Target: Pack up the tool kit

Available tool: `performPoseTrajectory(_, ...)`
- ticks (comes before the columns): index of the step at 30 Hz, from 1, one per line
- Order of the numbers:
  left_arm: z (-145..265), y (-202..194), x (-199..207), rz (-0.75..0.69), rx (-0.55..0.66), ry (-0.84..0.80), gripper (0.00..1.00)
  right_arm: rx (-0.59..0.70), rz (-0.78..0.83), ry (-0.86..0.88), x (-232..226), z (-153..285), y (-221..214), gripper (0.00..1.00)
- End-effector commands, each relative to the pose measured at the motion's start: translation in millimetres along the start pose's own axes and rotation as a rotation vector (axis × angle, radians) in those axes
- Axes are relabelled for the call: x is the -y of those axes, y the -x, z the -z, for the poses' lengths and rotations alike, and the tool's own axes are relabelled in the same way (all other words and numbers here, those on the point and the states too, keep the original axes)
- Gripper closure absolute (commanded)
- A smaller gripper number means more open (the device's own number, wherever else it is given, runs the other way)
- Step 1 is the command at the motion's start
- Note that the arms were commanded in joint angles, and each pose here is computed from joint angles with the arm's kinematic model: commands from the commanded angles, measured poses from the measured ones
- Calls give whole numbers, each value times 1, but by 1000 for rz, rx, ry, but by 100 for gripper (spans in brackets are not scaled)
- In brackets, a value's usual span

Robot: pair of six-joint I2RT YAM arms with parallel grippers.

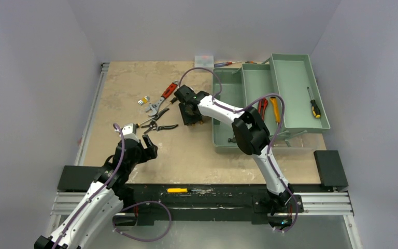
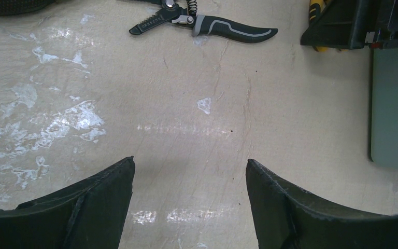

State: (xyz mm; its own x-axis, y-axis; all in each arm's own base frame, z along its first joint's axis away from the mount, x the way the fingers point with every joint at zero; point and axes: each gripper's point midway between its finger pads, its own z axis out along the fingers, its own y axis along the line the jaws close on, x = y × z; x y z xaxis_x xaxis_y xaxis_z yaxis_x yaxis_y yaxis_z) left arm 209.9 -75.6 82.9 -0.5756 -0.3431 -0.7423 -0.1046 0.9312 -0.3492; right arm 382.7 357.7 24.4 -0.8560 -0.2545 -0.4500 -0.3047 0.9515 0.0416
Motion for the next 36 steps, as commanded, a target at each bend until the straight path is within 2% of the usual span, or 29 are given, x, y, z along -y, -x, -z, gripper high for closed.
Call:
performPoseTrajectory(1,3,17,11,-2,47,-29,24,-1,-4,-17,-1,-6,2,73)
performPoseTrajectory(2,3,17,11,-2,46,-29,24,4,-4,-27,1,-5,3,82)
performPoseTrajectory(3,3,17,11,-3,47,-29,24,7,-2,-32,2,-2,4,97)
performPoseTrajectory(4,3,18,11,-3,47,-30,24,13,3,-20,0,3,4,100)
performPoseTrajectory(11,2,17,12,-4,39,-30,24,149,69,131,-30,67,14,100)
performPoseTrajectory(17,1,16,11,-5,35,-27,25,196,180,311,-68,127,5,100)
performPoseTrajectory(24,2,17,11,-4,38,-27,25,323,173,443,-74,204,21,100)
performPoseTrajectory(29,2,17,11,-3,38,-25,24,451,120,391,-50,255,39,100)
performPoseTrajectory(33,2,17,11,-3,37,-25,25,537,25,167,7,279,51,100)
performPoseTrajectory(36,1,16,11,-3,36,-26,25,553,-63,133,44,285,52,100)
